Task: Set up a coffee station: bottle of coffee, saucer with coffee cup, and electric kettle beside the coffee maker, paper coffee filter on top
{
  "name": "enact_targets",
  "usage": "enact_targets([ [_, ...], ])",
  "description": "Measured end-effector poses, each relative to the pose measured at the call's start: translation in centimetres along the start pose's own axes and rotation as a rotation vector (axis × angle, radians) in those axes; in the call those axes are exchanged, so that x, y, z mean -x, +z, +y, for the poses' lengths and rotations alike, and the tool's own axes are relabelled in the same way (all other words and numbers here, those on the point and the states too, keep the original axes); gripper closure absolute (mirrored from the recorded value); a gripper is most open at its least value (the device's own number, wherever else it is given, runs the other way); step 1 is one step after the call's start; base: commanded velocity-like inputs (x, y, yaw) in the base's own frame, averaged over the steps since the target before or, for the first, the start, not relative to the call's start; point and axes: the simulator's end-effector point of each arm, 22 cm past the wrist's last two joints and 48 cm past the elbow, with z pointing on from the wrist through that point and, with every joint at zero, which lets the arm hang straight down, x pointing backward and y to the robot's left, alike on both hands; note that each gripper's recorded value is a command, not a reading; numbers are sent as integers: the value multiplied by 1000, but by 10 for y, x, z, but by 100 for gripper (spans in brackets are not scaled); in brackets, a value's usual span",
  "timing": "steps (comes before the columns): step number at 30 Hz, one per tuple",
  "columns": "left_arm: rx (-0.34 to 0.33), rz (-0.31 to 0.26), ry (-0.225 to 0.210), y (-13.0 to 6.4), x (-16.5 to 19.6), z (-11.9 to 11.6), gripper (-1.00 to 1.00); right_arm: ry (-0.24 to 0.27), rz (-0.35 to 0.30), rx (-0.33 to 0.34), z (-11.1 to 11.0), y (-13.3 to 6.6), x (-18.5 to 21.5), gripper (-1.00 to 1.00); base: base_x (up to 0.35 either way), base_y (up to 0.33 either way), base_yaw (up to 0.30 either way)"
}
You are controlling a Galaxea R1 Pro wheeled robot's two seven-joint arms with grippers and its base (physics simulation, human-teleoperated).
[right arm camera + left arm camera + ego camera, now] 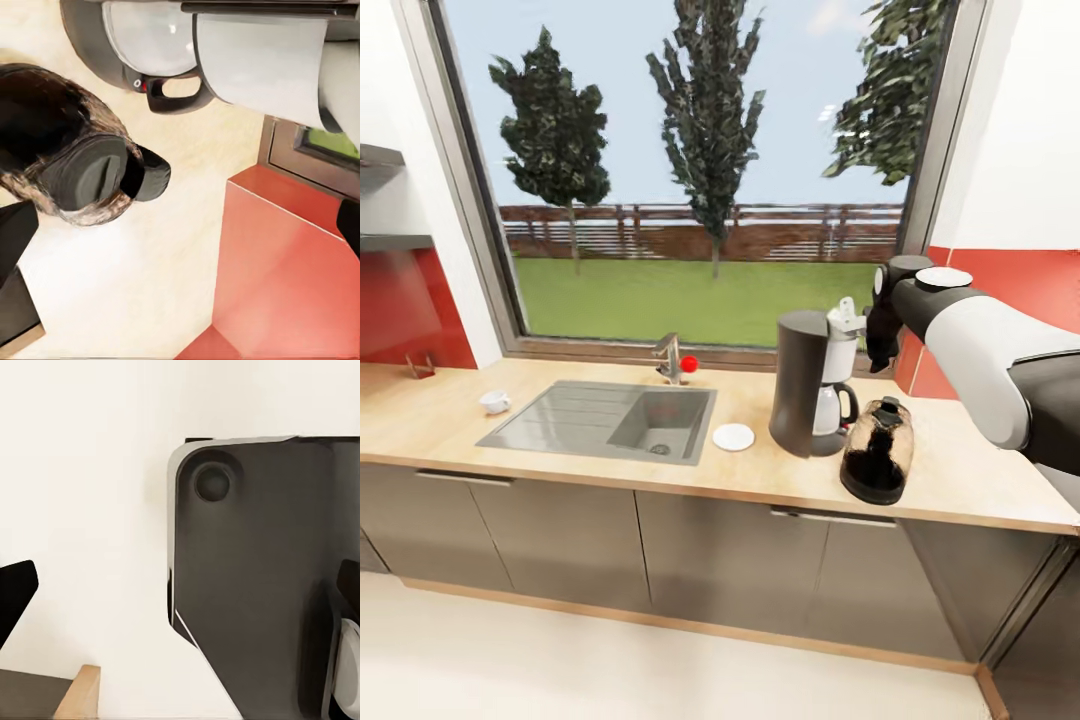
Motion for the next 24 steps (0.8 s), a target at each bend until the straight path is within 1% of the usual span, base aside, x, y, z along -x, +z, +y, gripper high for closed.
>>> enact_targets([
  [21, 0, 1, 0, 0, 0, 0, -100, 2, 2, 2, 1, 1, -1, -100, -305, -81, 0],
  [22, 1, 1, 0, 0, 0, 1, -100, 6, 4, 4, 2, 3, -2, -100, -305, -81, 0],
  [24, 1, 0, 0, 0, 0, 1, -100, 29, 5, 24, 14, 16, -13, -100, -202, -53, 0],
])
